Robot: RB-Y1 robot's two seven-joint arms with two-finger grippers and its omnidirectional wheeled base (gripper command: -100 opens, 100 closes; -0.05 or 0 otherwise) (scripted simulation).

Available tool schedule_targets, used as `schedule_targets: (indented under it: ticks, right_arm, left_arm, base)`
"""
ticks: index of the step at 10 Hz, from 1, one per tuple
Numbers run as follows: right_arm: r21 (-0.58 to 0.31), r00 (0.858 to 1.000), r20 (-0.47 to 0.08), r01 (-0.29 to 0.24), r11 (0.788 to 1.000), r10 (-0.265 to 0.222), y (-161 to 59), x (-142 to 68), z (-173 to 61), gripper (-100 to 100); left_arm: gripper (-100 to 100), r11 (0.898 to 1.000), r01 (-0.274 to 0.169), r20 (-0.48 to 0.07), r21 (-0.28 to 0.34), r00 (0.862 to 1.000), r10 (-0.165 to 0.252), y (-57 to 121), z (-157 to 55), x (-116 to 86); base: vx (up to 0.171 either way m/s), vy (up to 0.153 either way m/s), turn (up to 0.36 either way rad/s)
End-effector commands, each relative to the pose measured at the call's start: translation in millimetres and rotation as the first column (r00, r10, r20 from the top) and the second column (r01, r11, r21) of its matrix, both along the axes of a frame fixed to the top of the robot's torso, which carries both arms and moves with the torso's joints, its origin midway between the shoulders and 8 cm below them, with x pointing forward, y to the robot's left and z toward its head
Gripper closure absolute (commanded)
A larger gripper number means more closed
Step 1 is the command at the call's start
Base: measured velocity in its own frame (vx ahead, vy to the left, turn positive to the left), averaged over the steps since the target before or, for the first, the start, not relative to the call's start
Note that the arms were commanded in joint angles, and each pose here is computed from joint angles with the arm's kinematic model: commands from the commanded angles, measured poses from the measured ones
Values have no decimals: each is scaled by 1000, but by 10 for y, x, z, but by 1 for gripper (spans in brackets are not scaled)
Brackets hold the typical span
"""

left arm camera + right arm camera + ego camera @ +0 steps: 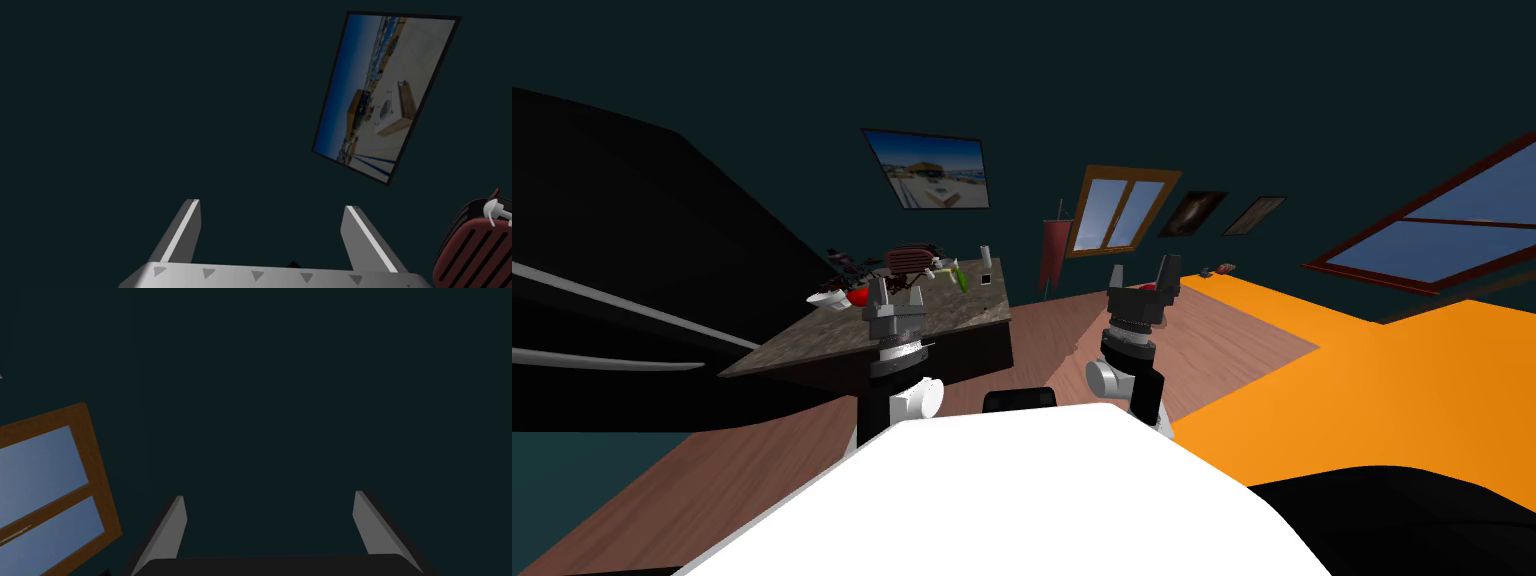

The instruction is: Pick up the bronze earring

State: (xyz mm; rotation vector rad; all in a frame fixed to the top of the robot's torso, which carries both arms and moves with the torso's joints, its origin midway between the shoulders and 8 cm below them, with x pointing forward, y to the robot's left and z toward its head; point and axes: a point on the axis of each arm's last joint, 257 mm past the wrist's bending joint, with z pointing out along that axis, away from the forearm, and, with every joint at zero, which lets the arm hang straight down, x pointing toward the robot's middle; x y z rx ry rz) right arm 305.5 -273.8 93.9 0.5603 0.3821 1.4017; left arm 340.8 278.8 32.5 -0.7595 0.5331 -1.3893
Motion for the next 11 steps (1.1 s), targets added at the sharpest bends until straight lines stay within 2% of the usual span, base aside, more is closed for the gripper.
schedule_targets:
  ticks: [1, 4, 7, 8, 10, 11]
  right_arm:
    - [0, 1000, 0, 0, 1000, 0, 0, 0, 0, 0]
    - [0, 1000, 0, 0, 1000, 0, 0, 0, 0, 0]
    - [0, 1000, 0, 0, 1000, 0, 0, 0, 0, 0]
    - [0, 1000, 0, 0, 1000, 0, 0, 0, 0, 0]
    - [0, 1000, 0, 0, 1000, 0, 0, 0, 0, 0]
    - [0, 1000, 0, 0, 1000, 0, 0, 0, 0, 0]
  left_arm:
    - [-100, 998, 16, -29, 53, 999, -14, -43, -41, 22]
    - [-100, 986, 33, -123, 162, 992, -13, -66, -209, 86]
    - [-100, 966, 27, -245, 256, 969, 37, 47, -476, 144]
    - [-100, 967, 29, -261, 253, 965, 40, 56, -512, 163]
    - [-100, 954, 12, -352, 301, 931, 99, 228, -743, 181]
    - [-100, 955, 13, -368, 298, 924, 102, 242, -786, 197]
  base:
    - [3, -33, 49]
    - [23, -107, 106]
    - [44, -165, 145]
    - [58, -135, 53]
    - [64, -149, 160]
    - [54, -140, 76]
